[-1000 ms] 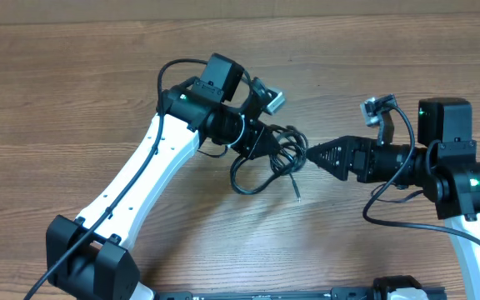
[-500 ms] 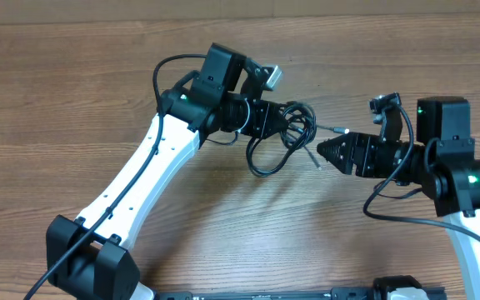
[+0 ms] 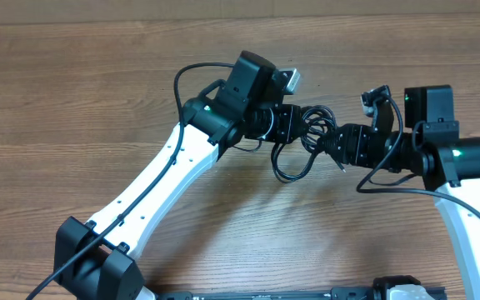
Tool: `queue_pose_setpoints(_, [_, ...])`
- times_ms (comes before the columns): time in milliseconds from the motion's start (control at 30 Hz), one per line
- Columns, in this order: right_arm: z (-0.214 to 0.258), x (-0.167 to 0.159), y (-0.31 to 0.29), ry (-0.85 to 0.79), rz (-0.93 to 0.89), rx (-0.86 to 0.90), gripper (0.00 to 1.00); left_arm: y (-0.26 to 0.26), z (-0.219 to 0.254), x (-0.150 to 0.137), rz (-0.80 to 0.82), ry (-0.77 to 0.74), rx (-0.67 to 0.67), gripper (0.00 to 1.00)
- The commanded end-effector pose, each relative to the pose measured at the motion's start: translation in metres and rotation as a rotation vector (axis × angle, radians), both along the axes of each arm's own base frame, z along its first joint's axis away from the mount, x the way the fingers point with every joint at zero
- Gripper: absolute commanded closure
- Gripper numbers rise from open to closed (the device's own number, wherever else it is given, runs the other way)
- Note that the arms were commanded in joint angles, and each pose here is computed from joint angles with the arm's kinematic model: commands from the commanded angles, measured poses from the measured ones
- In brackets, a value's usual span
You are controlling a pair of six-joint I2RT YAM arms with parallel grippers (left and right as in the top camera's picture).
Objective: Untangle cables
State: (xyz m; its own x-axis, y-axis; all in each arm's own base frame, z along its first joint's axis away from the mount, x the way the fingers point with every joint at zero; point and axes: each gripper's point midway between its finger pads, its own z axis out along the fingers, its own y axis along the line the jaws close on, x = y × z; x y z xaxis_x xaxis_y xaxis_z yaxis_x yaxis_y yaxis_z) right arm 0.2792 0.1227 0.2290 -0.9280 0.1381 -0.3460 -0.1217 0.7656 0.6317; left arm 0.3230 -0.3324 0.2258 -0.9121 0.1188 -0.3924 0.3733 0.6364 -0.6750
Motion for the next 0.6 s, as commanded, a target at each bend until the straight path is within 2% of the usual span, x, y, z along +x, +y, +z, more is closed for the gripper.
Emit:
queue_pose_setpoints(0, [-0.002, 0.003, 0.002, 0.000, 0.006, -0.003, 0.56, 0.003, 0.011, 0.002, 0.033, -0.004, -0.019, 0.96])
queue_pose_setpoints(133, [-0.006, 0.004, 0.001, 0.012, 0.004, -0.007, 0.60, -0.001, 0.012, -0.003, 0.019, 0.008, -0.030, 0.96])
queue_pose_setpoints(567, [-0.012, 0.006, -0.005, 0.018, -0.018, -0.046, 0.61, -0.021, 0.019, -0.015, -0.011, 0.000, -0.059, 0.96])
